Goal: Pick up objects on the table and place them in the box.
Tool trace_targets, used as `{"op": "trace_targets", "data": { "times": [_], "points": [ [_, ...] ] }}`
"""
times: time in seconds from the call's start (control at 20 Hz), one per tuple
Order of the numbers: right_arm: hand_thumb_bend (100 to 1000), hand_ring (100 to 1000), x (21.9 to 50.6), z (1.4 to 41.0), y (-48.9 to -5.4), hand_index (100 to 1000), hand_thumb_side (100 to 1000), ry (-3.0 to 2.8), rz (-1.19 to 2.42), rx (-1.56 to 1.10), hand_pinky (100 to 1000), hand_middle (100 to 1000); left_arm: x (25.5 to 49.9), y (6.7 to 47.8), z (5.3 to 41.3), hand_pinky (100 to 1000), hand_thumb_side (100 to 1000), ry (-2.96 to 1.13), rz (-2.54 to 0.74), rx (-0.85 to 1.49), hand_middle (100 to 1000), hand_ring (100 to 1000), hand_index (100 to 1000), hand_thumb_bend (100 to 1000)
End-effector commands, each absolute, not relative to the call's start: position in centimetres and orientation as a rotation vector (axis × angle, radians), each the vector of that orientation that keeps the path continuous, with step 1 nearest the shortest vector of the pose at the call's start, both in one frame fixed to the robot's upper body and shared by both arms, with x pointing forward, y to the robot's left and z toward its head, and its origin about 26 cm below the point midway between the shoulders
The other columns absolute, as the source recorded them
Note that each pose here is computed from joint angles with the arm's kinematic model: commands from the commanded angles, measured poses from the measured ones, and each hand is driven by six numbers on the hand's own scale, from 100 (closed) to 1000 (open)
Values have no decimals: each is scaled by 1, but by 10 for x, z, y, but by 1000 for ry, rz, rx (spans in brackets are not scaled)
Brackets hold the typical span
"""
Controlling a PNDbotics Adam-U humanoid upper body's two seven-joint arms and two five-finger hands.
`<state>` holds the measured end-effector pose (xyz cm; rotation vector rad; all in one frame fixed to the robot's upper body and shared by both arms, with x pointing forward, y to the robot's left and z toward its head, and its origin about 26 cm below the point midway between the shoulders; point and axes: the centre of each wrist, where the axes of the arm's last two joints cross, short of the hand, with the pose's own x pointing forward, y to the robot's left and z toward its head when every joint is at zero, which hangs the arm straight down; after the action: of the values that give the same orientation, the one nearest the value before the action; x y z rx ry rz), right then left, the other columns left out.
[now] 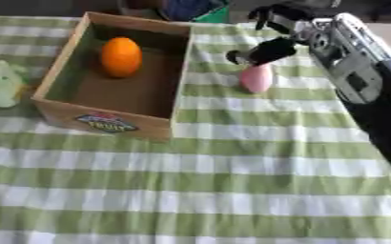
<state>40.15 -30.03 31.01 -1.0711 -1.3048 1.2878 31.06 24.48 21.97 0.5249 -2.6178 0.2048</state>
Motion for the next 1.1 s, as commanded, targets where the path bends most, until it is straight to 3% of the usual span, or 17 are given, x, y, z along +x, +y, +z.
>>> {"op": "trace_targets", "data": {
  "times": [0.05, 0.25, 0.35, 0.45, 0.6, 0.85, 1.1],
  "points": [
    [456, 911, 401, 316, -313, 967, 659, -1268, 1271, -1107, 816, 807, 308, 245, 228, 702, 836, -2654, 208, 527, 715, 677, 775, 100],
    [425, 910, 405, 305, -318, 961, 615, -1225, 1285, -1101, 814, 803, 308, 245, 228, 702, 835, -2653, 208, 525, 715, 678, 775, 100],
    [378, 909, 406, 302, -321, 961, 578, -1210, 1296, -1093, 813, 802, 308, 245, 228, 702, 833, -2653, 208, 525, 715, 678, 775, 100],
    [267, 908, 407, 300, -323, 964, 499, -1195, 1303, -1081, 811, 801, 308, 245, 228, 702, 832, -2653, 208, 525, 713, 678, 775, 100],
    [220, 906, 407, 298, -325, 961, 468, -1174, 1315, -1081, 808, 797, 308, 245, 228, 702, 831, -2652, 209, 525, 714, 678, 774, 100],
    [205, 900, 409, 294, -329, 937, 470, -1136, 1314, -1112, 801, 785, 308, 245, 228, 702, 831, -2651, 212, 523, 714, 679, 773, 100],
    [188, 887, 411, 292, -329, 846, 470, -1128, 1315, -1111, 790, 731, 308, 245, 228, 702, 830, -2651, 213, 521, 715, 679, 772, 100]
  ]
}}
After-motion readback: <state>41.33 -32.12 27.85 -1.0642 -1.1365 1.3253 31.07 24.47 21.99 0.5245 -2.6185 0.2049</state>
